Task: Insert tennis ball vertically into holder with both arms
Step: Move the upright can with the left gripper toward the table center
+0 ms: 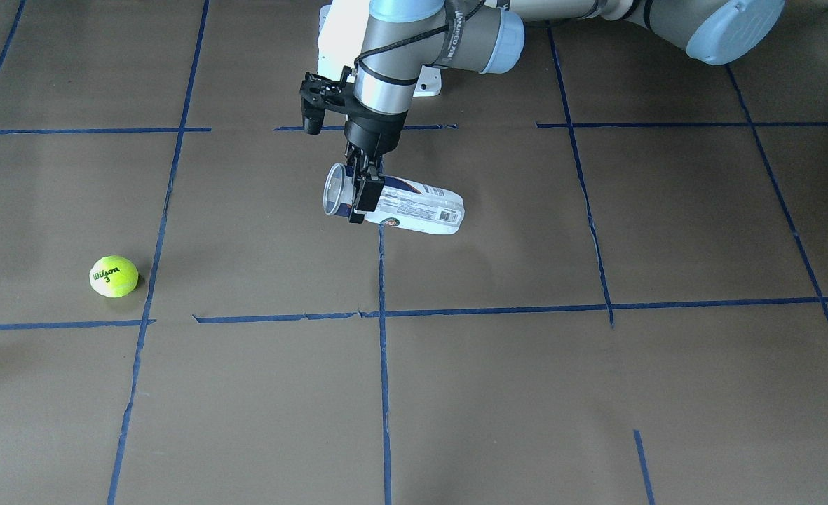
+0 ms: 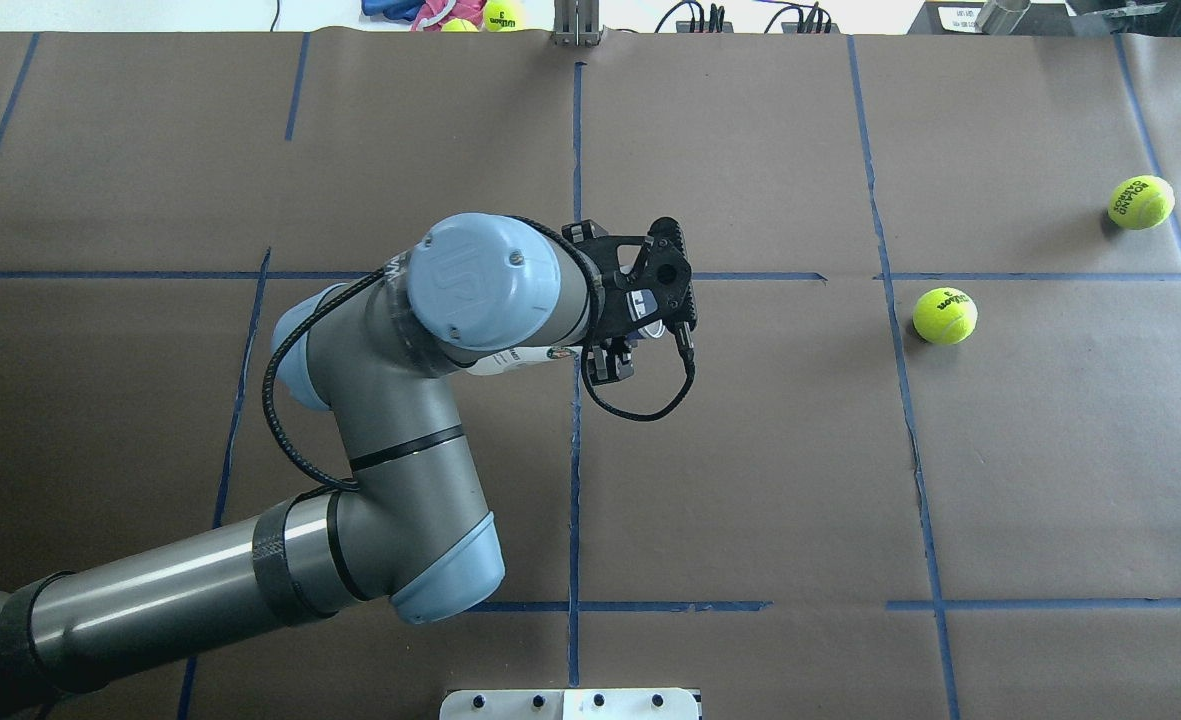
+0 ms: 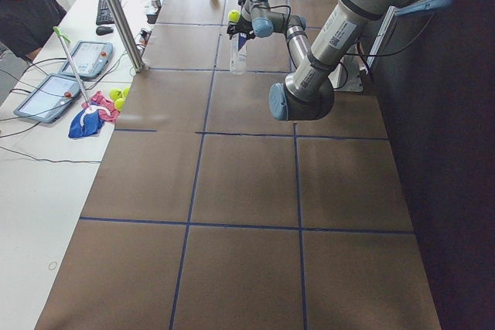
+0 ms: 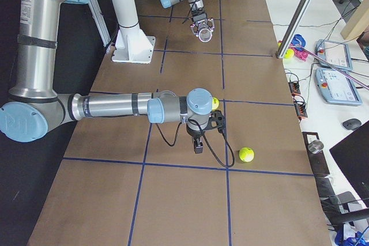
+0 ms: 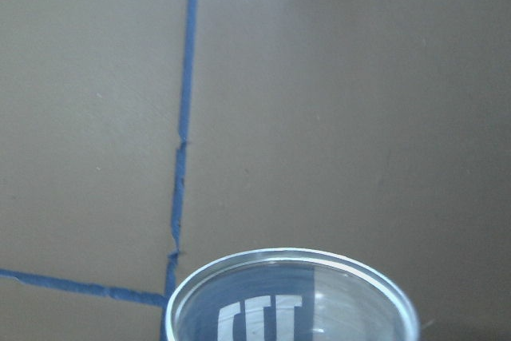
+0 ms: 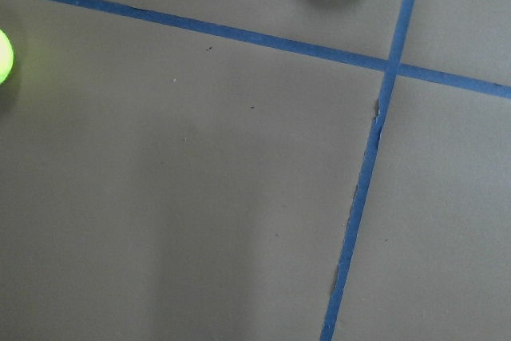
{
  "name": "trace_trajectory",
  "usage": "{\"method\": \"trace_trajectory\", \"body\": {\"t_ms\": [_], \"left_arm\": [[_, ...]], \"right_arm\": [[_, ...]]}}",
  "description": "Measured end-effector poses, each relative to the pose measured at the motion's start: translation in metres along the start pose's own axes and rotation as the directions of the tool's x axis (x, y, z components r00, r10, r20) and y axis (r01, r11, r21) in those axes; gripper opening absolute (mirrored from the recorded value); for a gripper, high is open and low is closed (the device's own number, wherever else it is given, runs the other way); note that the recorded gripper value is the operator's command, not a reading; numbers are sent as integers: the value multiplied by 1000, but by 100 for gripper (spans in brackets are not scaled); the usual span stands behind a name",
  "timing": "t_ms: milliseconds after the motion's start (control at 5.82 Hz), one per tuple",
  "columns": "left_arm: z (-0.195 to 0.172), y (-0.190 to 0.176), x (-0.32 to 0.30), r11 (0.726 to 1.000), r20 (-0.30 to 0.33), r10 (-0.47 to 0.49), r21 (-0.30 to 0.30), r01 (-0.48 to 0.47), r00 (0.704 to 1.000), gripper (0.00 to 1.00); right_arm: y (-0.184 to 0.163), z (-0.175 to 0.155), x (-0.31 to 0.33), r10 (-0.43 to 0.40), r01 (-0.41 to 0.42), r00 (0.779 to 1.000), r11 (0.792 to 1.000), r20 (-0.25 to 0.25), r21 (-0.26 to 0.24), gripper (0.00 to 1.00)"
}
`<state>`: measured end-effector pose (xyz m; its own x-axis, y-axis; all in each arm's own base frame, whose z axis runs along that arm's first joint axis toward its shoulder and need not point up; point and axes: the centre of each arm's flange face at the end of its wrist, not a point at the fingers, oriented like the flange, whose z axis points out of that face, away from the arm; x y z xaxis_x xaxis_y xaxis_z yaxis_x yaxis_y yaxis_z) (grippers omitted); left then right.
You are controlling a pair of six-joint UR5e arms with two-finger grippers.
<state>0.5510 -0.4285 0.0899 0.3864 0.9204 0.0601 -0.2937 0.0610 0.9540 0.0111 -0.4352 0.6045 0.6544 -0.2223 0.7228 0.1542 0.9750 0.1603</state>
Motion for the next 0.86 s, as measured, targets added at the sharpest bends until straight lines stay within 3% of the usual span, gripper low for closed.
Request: {"method": "trace_trajectory", "body": {"t_ms": [172, 343, 515, 859], "left_arm": [[-14, 8, -2, 981, 13, -96, 169, 92, 995, 78], [-28, 15, -5, 926, 16, -198, 330, 181, 980, 78], [-39, 25, -8, 835, -5, -300, 483, 265, 954, 78], [-33, 55, -6, 692, -61, -368, 649, 317, 928, 78]], "right_arm": [[-2, -1, -3, -5, 5, 1000, 1000, 19, 5, 100], [-5, -3, -7, -21, 21, 999, 1000, 31, 20, 100], [-11, -5, -12, -56, 54, 998, 998, 39, 45, 100], [-51, -5, -50, -84, 81, 995, 994, 50, 70, 100]]}}
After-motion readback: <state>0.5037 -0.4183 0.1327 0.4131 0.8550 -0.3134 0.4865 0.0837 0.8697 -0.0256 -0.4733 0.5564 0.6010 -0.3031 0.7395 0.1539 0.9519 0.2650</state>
